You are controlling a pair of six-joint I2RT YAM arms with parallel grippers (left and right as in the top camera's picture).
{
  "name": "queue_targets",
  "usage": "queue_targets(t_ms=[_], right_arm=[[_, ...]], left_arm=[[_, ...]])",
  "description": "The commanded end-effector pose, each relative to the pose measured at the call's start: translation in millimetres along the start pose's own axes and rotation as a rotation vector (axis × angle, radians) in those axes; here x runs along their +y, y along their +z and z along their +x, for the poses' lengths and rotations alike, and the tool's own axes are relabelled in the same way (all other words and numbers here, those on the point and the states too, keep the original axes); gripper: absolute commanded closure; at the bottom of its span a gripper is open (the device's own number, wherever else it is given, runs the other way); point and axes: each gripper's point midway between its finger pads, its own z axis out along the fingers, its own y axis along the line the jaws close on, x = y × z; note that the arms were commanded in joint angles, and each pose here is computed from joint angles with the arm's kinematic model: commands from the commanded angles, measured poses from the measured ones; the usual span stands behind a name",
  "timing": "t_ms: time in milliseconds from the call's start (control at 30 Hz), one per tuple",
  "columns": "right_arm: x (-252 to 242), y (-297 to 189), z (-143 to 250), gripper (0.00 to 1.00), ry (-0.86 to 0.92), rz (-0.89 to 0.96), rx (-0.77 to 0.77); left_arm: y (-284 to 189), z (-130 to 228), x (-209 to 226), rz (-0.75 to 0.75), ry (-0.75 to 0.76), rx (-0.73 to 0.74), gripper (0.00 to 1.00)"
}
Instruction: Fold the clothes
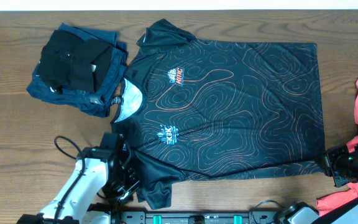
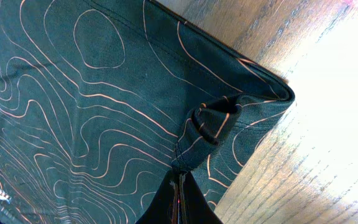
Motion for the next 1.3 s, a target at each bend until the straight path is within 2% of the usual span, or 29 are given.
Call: queue_targets(t_ms=[0,267,367,567,700,833,1000,1267], right_arm=[[6.1,-2.4,-2.9,0.99,-0.003,-0.016,-0.01],[6.2,-2.4,-2.9,0.99,-0.003,-0.016,-0.011],[6.1,-2.4,-2.6,0.99,-0.002,-0.016,-0.009],[10.3,-2.6,-2.4,0.99,-0.005,-0.04,-0.006],[13.5,-5.9,-6.9,0.99,-0.013,-0.045,-0.02],[22.1,-14.8,-15.9,0.99,-0.048,-0.062,-0.047],[32.2,-25.0,-21.6,0.99,-0.077,-0.081,-0.061],[47.8,-26.3,-18.5,0.99,-0.136,-0.122,-0.051]], left_arm=[[10.2,2.6,1.9,0.021,-0.02,0.011,0.68],[10.6,-4.4,-5.0,0.051,0.007,-0.017,0.71],[10.4,-1.0,-7.6,0.067,0.036,0.001,0.93],[3.3,2.2,-8.1,0.053,0.054,0.014,0.94],[-25.2,6.9,-10.0,-0.001,0.102,0.022,0.94],[-67.7,-2.4,-3.5,-0.116,0.15,-0.081,0.94],[-109.1,-12.9,-17.9,-0.101,0.219,-0.212,0.94],[-120.0,-19.8,-27.5,-0.069,0.234,-0.269,0.94]])
